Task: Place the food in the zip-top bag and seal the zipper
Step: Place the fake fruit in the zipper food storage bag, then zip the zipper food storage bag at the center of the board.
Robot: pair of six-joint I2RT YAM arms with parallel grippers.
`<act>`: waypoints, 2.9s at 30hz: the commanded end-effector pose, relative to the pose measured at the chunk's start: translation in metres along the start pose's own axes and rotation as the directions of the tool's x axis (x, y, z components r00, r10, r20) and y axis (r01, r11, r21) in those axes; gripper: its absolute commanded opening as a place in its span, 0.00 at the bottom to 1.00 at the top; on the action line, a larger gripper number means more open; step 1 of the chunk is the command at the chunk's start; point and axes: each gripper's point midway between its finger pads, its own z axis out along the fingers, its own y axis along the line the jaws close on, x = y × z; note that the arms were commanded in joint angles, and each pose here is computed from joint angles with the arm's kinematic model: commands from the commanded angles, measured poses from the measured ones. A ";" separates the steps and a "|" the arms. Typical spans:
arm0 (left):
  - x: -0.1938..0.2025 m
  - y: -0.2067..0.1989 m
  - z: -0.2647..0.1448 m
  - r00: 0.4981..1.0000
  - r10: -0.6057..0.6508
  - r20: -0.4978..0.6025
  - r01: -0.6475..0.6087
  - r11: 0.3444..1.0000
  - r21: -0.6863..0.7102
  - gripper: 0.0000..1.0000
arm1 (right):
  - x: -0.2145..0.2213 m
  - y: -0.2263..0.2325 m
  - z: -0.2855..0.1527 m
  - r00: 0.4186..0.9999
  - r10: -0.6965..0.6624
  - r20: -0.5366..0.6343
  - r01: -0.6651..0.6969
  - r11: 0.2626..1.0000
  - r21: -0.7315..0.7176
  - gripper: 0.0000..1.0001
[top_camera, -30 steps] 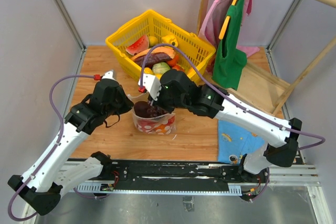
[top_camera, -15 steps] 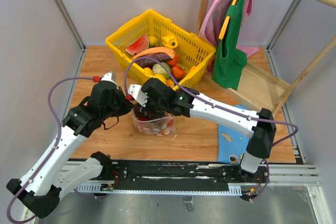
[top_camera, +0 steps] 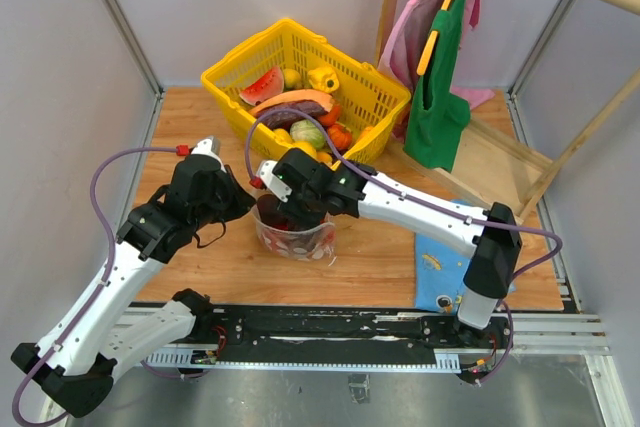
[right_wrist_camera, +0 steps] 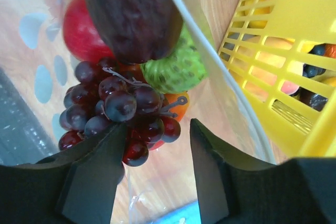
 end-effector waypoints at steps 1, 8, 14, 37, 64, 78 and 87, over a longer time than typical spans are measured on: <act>-0.011 -0.006 -0.002 0.999 0.001 0.038 -0.002 1.000 0.025 0.00 | -0.026 -0.007 -0.051 0.994 0.017 0.110 -0.015 1.000 -0.019 0.58; -0.012 -0.007 -0.002 0.999 -0.006 0.042 0.005 1.000 0.024 0.00 | -0.044 -0.007 -0.090 0.970 0.005 0.243 0.006 0.999 -0.042 0.74; -0.012 -0.011 0.000 0.999 -0.012 0.038 0.010 0.999 0.043 0.00 | -0.047 -0.005 -0.097 0.945 0.005 0.327 0.011 0.999 -0.049 0.82; -0.010 -0.010 0.007 0.995 -0.092 0.040 0.091 0.996 0.024 0.00 | -0.027 0.017 -0.102 0.950 0.224 0.218 -0.192 0.969 -0.158 0.90; -0.018 -0.003 0.005 0.963 -0.242 0.122 0.241 0.970 0.018 0.00 | 0.014 0.067 -0.041 0.986 0.149 0.069 -0.136 0.978 -0.160 0.75; -0.031 0.002 -0.006 0.950 -0.238 0.199 0.237 0.971 0.034 0.19 | 0.023 0.034 -0.057 0.998 0.025 0.059 -0.020 0.997 -0.072 0.01; -0.041 -0.020 -0.016 0.965 -0.113 0.237 0.074 0.984 0.164 0.42 | 0.070 0.007 -0.076 0.995 -0.090 -0.031 0.086 0.991 -0.100 0.01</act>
